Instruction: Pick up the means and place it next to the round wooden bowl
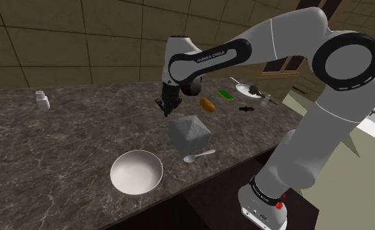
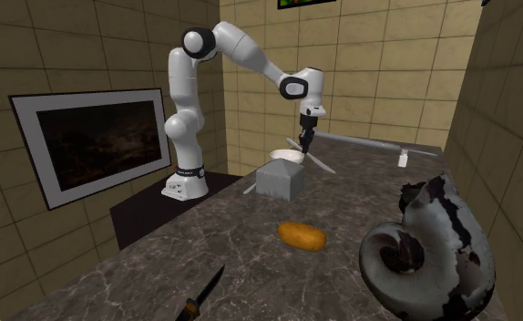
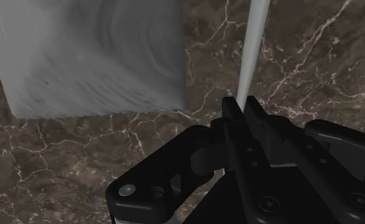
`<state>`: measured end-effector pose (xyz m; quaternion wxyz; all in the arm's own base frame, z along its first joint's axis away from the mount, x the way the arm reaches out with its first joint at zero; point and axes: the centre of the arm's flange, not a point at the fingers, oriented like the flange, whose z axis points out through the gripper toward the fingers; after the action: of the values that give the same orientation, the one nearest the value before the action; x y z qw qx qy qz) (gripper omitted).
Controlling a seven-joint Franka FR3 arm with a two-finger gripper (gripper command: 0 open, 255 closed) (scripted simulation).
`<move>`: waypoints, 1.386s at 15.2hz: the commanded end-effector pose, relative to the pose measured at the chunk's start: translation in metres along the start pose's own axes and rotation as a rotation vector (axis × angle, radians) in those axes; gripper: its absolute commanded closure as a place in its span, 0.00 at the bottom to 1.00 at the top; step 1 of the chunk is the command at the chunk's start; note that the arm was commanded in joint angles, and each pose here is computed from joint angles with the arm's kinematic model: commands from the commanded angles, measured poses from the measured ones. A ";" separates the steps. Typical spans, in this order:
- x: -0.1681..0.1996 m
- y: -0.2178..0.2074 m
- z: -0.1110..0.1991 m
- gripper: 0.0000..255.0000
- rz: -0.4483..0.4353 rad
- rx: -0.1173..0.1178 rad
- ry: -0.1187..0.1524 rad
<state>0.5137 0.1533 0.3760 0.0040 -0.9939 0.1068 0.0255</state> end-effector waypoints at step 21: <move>0.058 -0.277 -0.003 1.00 0.001 0.001 0.000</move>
<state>0.6278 0.4008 0.3761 0.0044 -0.9939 0.1069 0.0258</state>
